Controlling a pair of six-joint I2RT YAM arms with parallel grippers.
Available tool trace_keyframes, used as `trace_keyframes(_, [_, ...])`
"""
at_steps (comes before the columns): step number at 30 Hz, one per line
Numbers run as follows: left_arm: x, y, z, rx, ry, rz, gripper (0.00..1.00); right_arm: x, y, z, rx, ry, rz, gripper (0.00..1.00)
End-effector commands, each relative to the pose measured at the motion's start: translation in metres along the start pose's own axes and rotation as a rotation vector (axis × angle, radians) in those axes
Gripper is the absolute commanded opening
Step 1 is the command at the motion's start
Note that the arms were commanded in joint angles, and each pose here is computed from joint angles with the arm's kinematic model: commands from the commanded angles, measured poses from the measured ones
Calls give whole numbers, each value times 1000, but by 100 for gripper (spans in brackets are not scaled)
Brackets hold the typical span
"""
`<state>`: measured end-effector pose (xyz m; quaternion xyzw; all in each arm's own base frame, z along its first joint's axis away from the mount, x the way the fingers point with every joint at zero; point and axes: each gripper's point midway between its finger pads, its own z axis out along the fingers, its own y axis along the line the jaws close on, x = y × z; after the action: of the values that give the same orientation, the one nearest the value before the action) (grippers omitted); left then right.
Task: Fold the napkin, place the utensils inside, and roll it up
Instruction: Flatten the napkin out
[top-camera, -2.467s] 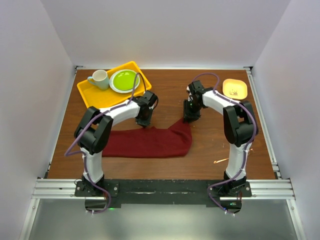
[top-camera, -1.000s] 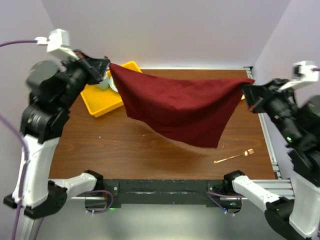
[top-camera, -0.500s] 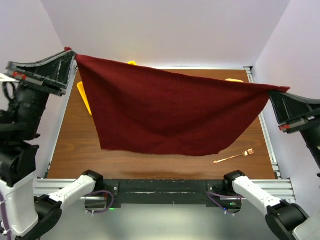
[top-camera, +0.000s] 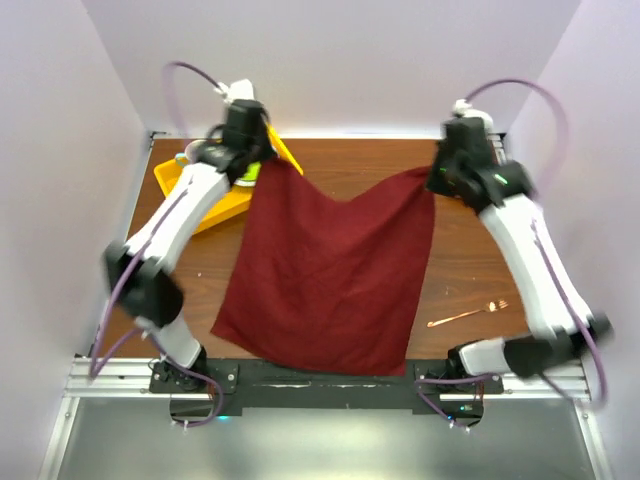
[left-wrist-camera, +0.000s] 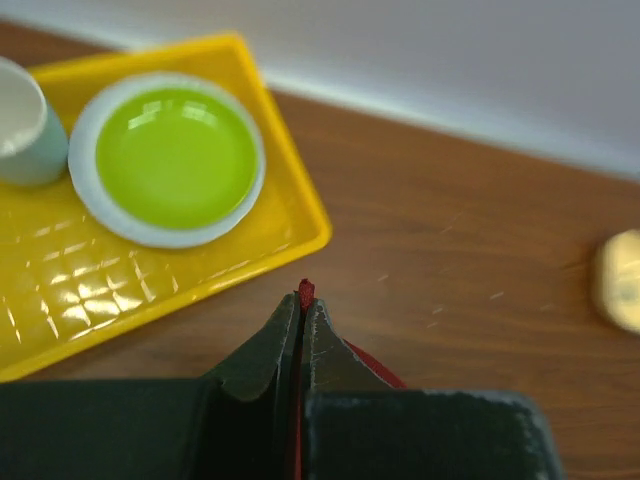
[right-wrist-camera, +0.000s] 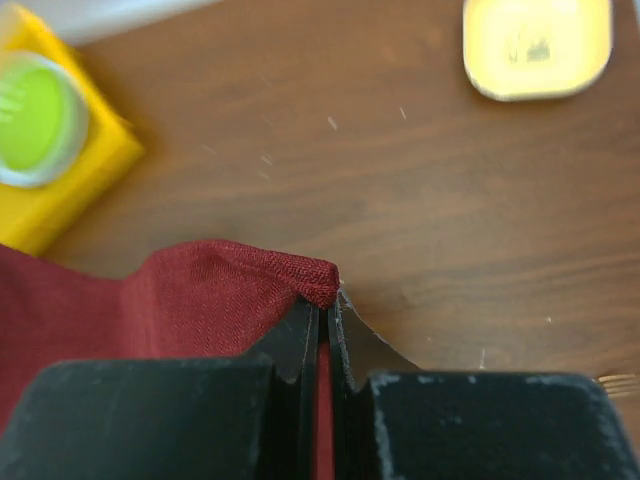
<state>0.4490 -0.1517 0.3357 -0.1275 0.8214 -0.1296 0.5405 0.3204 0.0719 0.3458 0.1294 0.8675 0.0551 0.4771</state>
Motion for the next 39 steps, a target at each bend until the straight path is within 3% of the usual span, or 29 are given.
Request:
trace_keyframes(1, [60, 30, 70, -133, 116, 130, 0, 39, -27, 80, 196, 169, -56, 0])
trace_keyframes(5, [110, 29, 135, -96, 176, 193, 0, 70, -49, 145, 291, 345, -58, 0])
trace_keyframes(8, [139, 39, 166, -136, 247, 251, 0, 71, -64, 166, 354, 368, -51, 0])
trace_keyframes(9, [124, 30, 170, -131, 222, 254, 9, 75, -71, 175, 369, 389, -41, 0])
trace_keyframes(11, [138, 39, 174, -177, 286, 285, 29, 70, -74, 186, 361, 372, -47, 0])
trace_keyframes(12, [121, 33, 172, -182, 260, 273, 47, 74, -75, 197, 362, 383, -64, 3])
trace_keyframes(13, [122, 37, 164, -212, 282, 281, 53, 72, -77, 199, 370, 394, -81, 26])
trace_keyframes(16, [102, 22, 135, -156, 259, 259, 63, 67, -71, 204, 349, 451, -132, 68])
trace_keyframes(19, [84, 5, 89, -58, 244, 219, 73, 64, -65, 192, 318, 476, -144, 91])
trace_keyframes(20, [79, 5, 68, -42, 242, 211, 73, 73, -65, 188, 308, 500, -168, 94])
trace_keyframes(22, [76, -5, 33, 28, 254, 194, 70, 78, -43, 174, 237, 491, -205, 94])
trace_keyframes(24, [111, 2, 13, 62, 337, 204, 63, 108, -15, 165, 144, 531, -243, 93])
trace_keyframes(25, [107, 1, -7, 95, 321, 197, 60, 113, -5, 157, 106, 530, -233, 92])
trace_keyframes(26, [139, 16, -14, 86, 386, 211, 56, 135, 1, 154, 73, 576, -233, 88])
trace_keyframes(28, [155, 14, -38, 146, 404, 203, 52, 147, 20, 150, 24, 566, -205, 84])
trace_keyframes(29, [183, 28, -44, 133, 463, 212, 50, 163, 22, 145, -11, 604, -176, 82])
trace_keyframes(33, [233, 46, -69, 135, 558, 204, 50, 198, 21, 150, -10, 654, -109, 72])
trace_keyframes(39, [278, 85, -80, 61, 632, 224, 52, 239, 7, 145, 39, 680, -68, 67])
